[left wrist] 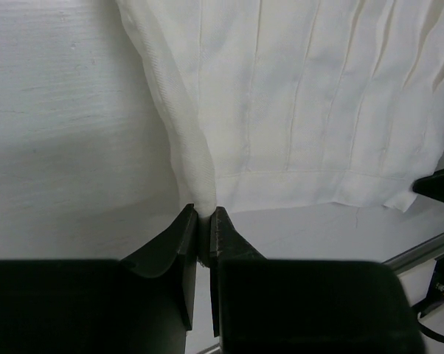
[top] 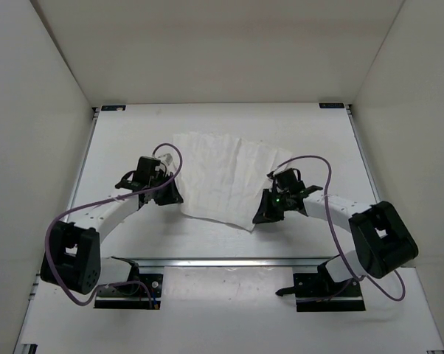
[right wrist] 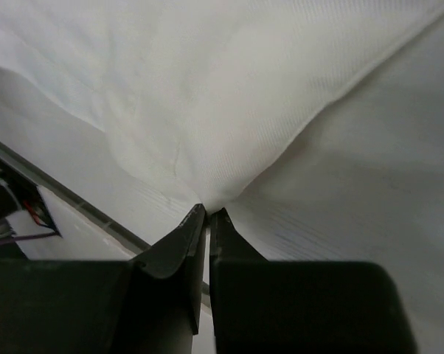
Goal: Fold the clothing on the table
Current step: Flatten the skirt out
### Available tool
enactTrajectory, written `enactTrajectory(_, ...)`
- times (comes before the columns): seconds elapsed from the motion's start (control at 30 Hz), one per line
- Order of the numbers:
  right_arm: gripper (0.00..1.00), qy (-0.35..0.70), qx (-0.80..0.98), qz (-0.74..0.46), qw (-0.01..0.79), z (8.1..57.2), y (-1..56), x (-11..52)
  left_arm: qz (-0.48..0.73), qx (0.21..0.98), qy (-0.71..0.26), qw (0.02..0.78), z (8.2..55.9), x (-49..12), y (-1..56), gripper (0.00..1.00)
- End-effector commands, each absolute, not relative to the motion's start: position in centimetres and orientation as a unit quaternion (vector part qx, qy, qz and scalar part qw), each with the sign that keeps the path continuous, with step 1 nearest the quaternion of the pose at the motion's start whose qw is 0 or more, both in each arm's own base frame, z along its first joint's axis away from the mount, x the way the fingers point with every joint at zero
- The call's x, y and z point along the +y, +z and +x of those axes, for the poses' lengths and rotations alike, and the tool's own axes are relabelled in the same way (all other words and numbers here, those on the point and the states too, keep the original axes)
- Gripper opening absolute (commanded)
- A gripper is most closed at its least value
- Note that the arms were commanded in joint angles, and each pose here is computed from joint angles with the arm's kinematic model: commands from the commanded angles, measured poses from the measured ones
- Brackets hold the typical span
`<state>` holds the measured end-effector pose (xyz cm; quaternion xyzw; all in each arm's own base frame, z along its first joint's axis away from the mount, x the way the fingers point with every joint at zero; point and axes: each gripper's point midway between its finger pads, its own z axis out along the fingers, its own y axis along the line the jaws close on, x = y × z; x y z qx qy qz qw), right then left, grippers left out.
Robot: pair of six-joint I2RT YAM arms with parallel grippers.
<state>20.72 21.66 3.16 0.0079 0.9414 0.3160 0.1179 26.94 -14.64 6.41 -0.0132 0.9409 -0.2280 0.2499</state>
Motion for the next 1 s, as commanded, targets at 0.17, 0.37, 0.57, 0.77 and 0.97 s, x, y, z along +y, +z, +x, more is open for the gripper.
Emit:
enactTrajectory(0.17,0.00,0.339,0.852,-0.095,0.388,40.6,25.6,21.4,0.007,0.870,-0.231,0.435,42.5,-15.2,25.6,0.00)
enactTrajectory(0.37,0.00,0.293,0.804,-0.145,0.497,39.8,34.4,21.2,0.011,0.798,-0.244,0.551,39.8,-14.3,34.3,0.00)
enactTrajectory(0.57,0.00,0.335,0.860,-0.088,0.374,33.7,19.5,19.4,-0.036,0.854,-0.252,0.454,33.4,-13.4,20.0,0.00)
enactTrajectory(0.77,0.00,0.328,0.910,-0.044,0.250,26.7,8.9,17.9,-0.063,0.929,-0.219,0.293,26.4,-13.5,7.8,0.00)
enactTrajectory(0.97,0.00,0.305,0.939,-0.008,0.158,20.1,6.7,16.6,-0.047,0.970,-0.170,0.165,19.1,-12.4,4.7,0.00)
